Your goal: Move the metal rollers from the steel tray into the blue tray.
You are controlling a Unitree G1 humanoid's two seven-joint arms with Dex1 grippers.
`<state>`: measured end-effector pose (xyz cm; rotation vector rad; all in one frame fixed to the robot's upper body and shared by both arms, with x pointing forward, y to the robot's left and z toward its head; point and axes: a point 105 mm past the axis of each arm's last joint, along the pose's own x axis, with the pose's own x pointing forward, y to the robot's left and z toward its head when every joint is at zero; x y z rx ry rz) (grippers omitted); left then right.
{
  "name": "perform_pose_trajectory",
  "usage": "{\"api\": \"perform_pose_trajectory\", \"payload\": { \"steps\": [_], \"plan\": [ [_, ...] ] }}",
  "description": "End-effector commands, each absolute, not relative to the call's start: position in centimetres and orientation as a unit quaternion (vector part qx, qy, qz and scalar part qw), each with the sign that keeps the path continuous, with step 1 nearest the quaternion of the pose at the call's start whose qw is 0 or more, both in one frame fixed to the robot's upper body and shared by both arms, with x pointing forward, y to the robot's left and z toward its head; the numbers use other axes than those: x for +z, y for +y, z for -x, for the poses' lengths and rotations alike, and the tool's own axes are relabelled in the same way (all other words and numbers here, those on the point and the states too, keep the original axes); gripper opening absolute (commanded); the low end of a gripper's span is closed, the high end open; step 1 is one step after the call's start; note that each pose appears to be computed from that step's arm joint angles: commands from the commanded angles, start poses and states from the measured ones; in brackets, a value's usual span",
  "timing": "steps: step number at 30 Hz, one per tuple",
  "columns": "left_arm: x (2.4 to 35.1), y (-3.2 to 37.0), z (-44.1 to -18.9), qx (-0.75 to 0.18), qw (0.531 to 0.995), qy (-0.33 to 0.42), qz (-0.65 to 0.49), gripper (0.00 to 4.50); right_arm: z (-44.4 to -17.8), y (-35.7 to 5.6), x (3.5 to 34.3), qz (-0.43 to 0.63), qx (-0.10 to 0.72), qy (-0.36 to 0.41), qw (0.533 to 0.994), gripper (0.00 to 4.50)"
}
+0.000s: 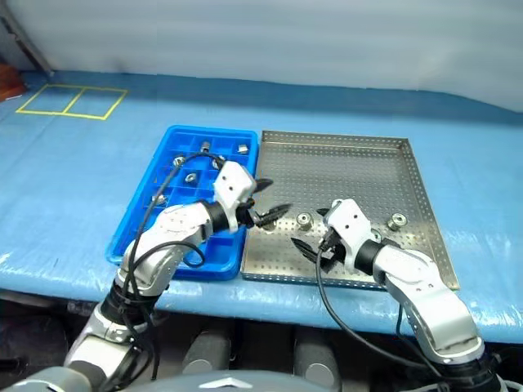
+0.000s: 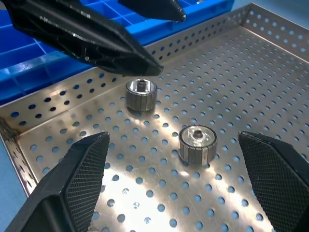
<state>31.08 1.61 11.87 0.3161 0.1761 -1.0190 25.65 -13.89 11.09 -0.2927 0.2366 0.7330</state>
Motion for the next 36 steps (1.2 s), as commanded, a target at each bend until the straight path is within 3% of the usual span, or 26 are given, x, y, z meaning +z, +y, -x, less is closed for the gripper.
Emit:
{"api": "perform_pose_trajectory", "payload": {
  "steps": [1, 13, 29, 36],
  "plan": [
    [10.7, 1.9, -31.9, -0.478, 0.844, 0.111, -0.216, 3.66, -25.3, -13.6, 12.4, 0.146, 0.345, 0.085, 0.923, 4.5],
    [8.7, 3.8, -34.0, -0.452, 0.797, 0.15, -0.373, 3.66, -24.9, -13.4, 12.2, 0.136, 0.322, 0.075, 0.934, 4.5],
    [7.5, 7.0, -35.4, -0.4, 0.783, 0.188, -0.437, 3.66, -25.1, -12.8, 12.2, 0.129, 0.32, 0.062, 0.936, 4.5],
    [7.7, 7.8, -34.7, -0.4, 0.783, 0.195, -0.436, 3.66, -25.2, -12.6, 12.2, 0.125, 0.321, 0.058, 0.937, 4.5]
  ]
}}
